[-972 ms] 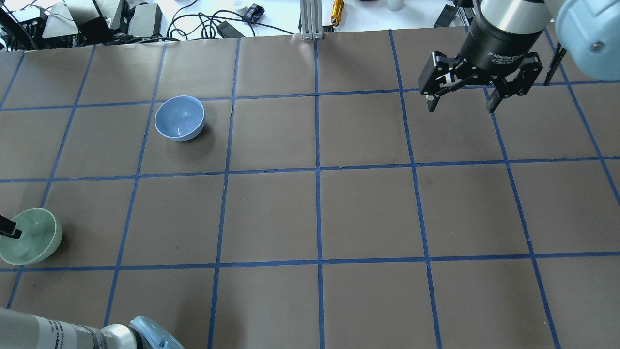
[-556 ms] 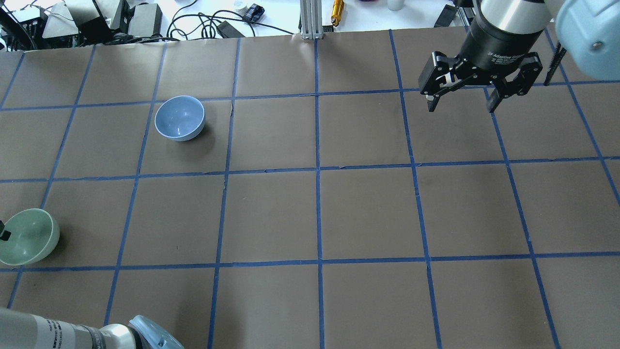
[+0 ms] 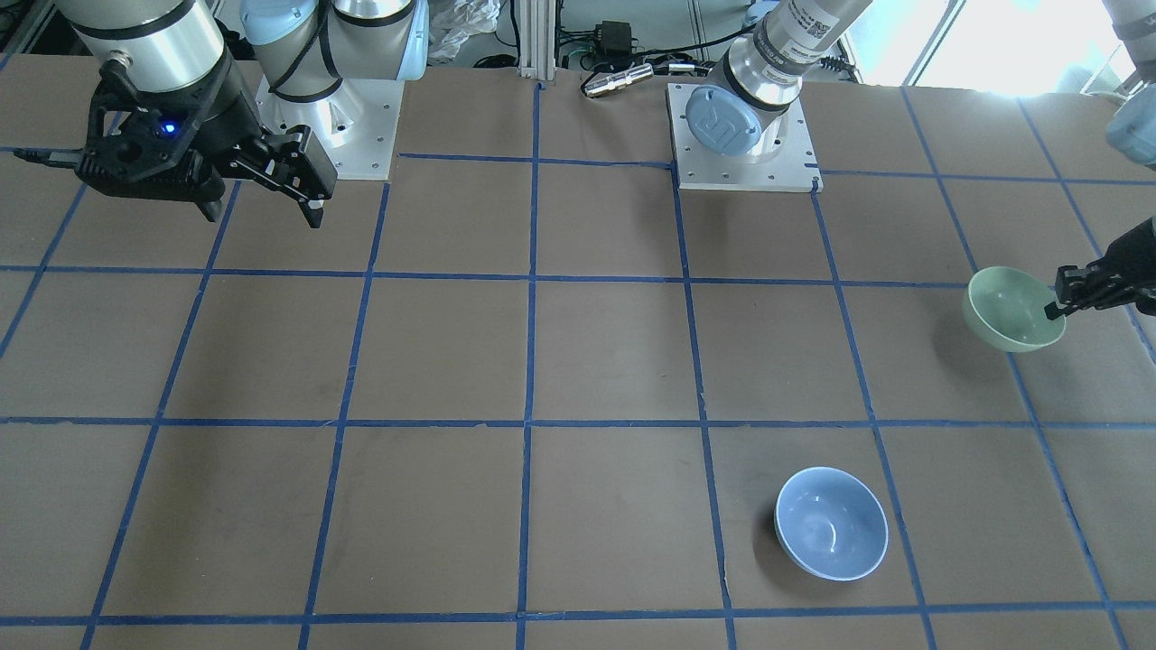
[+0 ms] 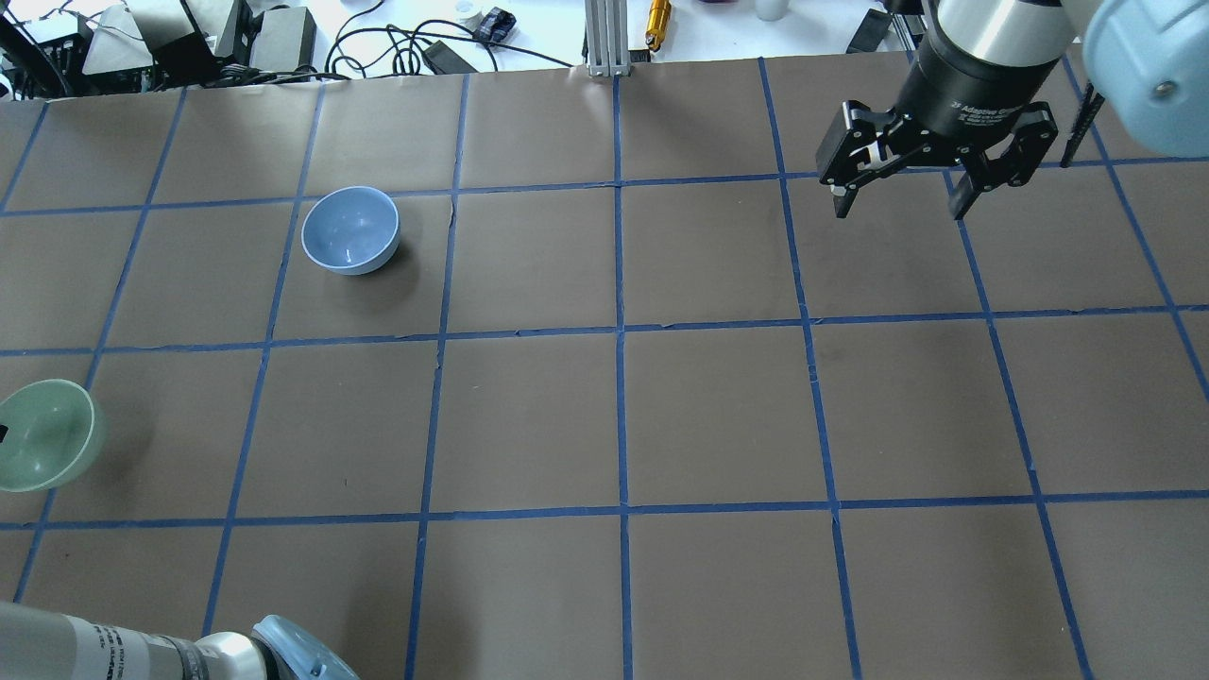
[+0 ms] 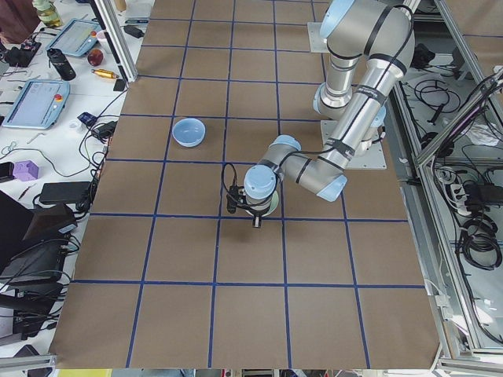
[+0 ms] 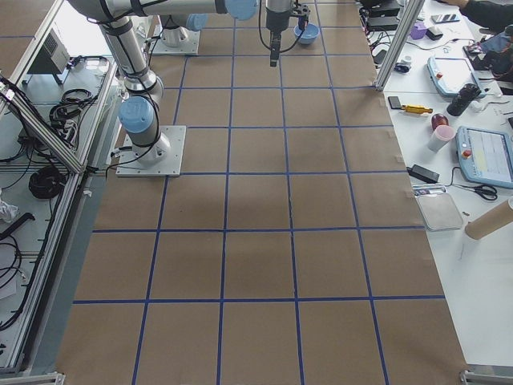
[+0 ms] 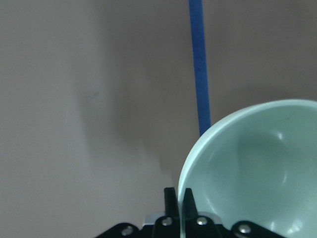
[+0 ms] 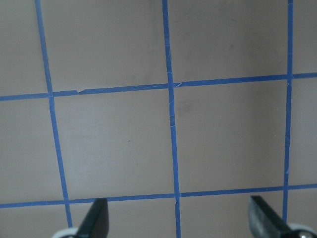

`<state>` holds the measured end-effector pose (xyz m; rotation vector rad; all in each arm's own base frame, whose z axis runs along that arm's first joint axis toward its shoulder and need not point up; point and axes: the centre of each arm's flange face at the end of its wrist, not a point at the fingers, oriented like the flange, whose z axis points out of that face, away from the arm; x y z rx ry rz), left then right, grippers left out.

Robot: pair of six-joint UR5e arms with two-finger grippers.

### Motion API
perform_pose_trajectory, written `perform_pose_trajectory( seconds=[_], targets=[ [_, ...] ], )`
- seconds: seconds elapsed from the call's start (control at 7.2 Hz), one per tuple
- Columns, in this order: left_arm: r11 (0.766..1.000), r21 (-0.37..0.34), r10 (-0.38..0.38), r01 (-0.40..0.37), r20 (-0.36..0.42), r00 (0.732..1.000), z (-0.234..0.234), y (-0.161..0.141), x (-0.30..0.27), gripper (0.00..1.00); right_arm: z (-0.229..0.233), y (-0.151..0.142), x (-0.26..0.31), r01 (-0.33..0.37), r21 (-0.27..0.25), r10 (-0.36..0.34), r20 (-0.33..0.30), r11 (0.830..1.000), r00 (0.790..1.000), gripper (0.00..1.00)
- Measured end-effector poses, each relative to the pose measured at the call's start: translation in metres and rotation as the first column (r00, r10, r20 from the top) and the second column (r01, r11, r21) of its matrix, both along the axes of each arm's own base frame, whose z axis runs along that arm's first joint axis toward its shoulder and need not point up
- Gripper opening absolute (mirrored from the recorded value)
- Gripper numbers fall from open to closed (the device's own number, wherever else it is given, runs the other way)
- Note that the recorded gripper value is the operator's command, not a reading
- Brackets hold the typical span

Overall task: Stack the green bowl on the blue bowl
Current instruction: 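Lift the green bowl and carry it over the light blue bowl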

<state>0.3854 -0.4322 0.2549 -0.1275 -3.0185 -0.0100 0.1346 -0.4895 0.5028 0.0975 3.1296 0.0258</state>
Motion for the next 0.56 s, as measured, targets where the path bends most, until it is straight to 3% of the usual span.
perform_pose_trajectory(
  seconds=[0.28,0.56],
  targets=[
    [1.0,-0.029,0.002,-0.002,0.017,1.0,0.03,-0.061,-0.051,0.0,0.0,0.0,0.0,0.0,0.0,0.0,0.0,1.0,1.0,1.0],
    [0.998,-0.038,0.052,-0.051,0.031,0.998,0.049,-0.124,-0.143,0.0,0.0,0.0,0.0,0.0,0.0,0.0,0.0,1.0,1.0,1.0]
  ],
)
